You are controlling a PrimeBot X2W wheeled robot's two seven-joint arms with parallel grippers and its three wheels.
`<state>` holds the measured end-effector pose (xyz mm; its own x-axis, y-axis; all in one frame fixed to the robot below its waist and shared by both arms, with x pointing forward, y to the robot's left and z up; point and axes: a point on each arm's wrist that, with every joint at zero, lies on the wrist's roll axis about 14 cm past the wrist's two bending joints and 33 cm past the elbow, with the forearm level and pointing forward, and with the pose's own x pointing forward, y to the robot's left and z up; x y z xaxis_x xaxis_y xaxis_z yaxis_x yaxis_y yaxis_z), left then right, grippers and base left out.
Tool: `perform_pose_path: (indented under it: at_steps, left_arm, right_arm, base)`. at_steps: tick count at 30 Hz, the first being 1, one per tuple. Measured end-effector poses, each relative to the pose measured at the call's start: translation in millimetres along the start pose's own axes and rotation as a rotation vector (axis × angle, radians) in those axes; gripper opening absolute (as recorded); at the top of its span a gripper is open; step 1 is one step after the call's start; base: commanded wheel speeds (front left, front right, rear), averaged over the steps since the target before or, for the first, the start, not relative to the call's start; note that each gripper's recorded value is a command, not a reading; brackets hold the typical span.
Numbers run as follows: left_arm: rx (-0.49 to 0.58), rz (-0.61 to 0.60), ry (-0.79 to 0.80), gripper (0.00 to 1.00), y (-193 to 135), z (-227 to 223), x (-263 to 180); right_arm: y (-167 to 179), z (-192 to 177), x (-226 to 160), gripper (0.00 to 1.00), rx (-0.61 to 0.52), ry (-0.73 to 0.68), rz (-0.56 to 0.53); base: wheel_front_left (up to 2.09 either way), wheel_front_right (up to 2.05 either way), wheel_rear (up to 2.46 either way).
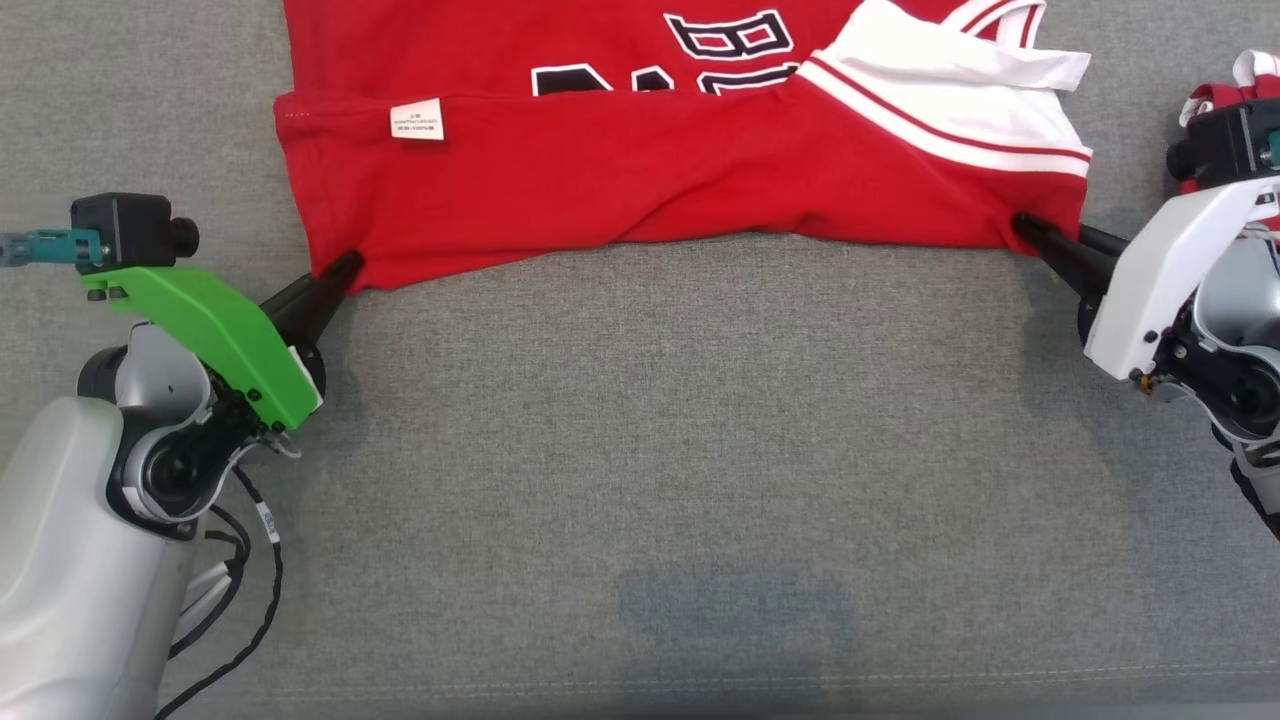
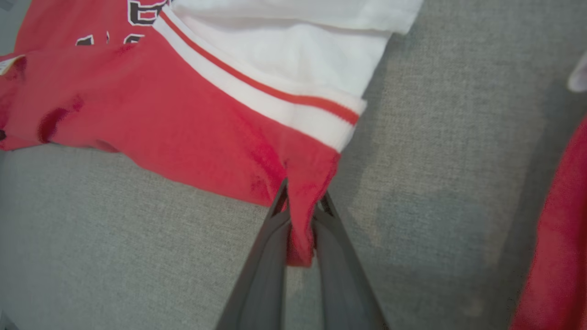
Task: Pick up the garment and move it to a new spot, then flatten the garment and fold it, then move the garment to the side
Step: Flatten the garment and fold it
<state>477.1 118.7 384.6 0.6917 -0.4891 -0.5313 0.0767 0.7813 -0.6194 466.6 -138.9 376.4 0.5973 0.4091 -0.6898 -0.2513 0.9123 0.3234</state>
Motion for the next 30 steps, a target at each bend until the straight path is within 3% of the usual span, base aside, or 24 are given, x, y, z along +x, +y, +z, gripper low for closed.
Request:
perform_pose_path:
  at_steps: [16,17,18,19,20,21,26,30]
  left_arm:
    - [-0.006,-0.072,0.142,0.00,-10.8,-42.5,-59.7]
    - [-0.021,-0.079,0.151,0.00,-12.0,-47.9,-61.1]
    - [-0.035,-0.085,0.165,0.00,-13.1,-53.9,-62.2]
    - [-0.045,-0.088,0.176,0.01,-13.6,-60.0,-63.3]
    - [-0.056,-0.088,0.187,0.42,-13.3,-65.8,-64.2]
    - [-0.065,-0.089,0.199,1.00,-13.6,-72.1,-64.9]
    - [-0.039,-0.106,0.205,1.00,-19.3,-78.2,-66.2]
    - [0.083,0.024,0.125,1.00,17.6,-44.5,-72.6]
  right_arm:
    - [-24.4,-46.1,-65.7,0.00,0.144,0.098,-0.054]
    - [-26.5,-46.8,-67.4,0.32,0.151,0.098,-0.060]
    - [-28.6,-47.1,-68.6,0.43,0.155,0.097,-0.067]
    - [-29.5,-47.3,-69.2,1.00,0.154,0.098,-0.069]
    - [-30.0,-47.2,-69.8,1.00,0.151,0.098,-0.069]
    - [-29.0,-45.2,-69.7,1.00,0.146,0.092,-0.066]
    - [-24.7,-10.4,-72.3,1.00,0.052,-0.004,-0.050]
    - [-24.4,50.9,-76.7,1.00,-0.074,-0.176,-0.061]
  base:
    - [0.00,0.00,0.00]
    - [0.00,0.00,0.00]
    - [0.00,0.00,0.00]
    - [0.00,0.00,0.00]
    - [0.00,0.00,0.00]
    - [0.00,0.00,0.00]
    - [0.00,0.00,0.00]
    - [0.00,0.00,0.00]
